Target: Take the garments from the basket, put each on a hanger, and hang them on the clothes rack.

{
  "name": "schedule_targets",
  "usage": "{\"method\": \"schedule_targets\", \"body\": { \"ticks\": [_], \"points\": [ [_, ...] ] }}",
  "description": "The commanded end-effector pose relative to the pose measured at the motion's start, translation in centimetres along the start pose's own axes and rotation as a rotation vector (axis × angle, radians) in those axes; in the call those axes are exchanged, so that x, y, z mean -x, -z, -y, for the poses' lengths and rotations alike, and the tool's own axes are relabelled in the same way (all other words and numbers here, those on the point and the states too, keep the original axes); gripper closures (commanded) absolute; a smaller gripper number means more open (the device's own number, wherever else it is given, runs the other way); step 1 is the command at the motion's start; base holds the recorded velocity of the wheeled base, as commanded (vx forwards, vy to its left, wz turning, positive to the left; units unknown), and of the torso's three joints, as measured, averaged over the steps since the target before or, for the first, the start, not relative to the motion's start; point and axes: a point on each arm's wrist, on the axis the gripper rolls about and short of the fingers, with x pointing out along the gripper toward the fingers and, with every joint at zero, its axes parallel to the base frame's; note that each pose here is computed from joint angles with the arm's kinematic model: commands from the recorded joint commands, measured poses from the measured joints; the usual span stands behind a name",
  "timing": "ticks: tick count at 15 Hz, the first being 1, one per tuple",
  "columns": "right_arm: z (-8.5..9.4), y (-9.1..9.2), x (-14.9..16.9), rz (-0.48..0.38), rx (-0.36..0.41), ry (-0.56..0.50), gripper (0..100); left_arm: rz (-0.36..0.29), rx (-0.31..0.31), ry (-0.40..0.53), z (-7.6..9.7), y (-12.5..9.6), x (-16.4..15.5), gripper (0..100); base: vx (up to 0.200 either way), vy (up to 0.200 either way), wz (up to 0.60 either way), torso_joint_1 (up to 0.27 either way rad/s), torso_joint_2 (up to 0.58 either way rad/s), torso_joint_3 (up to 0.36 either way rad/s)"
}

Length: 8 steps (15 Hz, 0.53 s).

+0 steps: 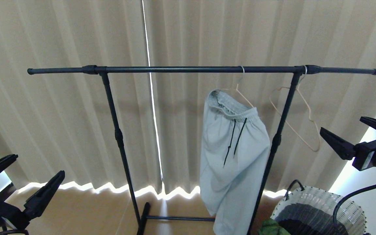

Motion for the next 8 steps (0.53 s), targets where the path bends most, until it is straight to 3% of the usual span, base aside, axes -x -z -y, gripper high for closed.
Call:
{"method": "schedule_targets", "body": {
  "ticks": [1,5,8],
  "points": [
    [0.0,0.1,-0.1,-0.005,0.001,0.001,0,0.0,0.0,0.0,0.0,0.0,0.0,0,0.0,0.0,0.0,0.0,0.0,0.0],
    [0.7,1.4,1.0,-0.075,-0.002,0.051,0,-0.015,0.009,0.002,0.0,0.2,-0.1,0,0.0,0.0,0.0,0.0,0.0,0.0],
    [0.9,2.2,3.1,-0.153,-0.007,0.068,0,-0.091,0.014,-0.018,-0.2,0.9,0.1,0,0.0,0.0,0.0,0.0,0.0,0.0]
  ]
}}
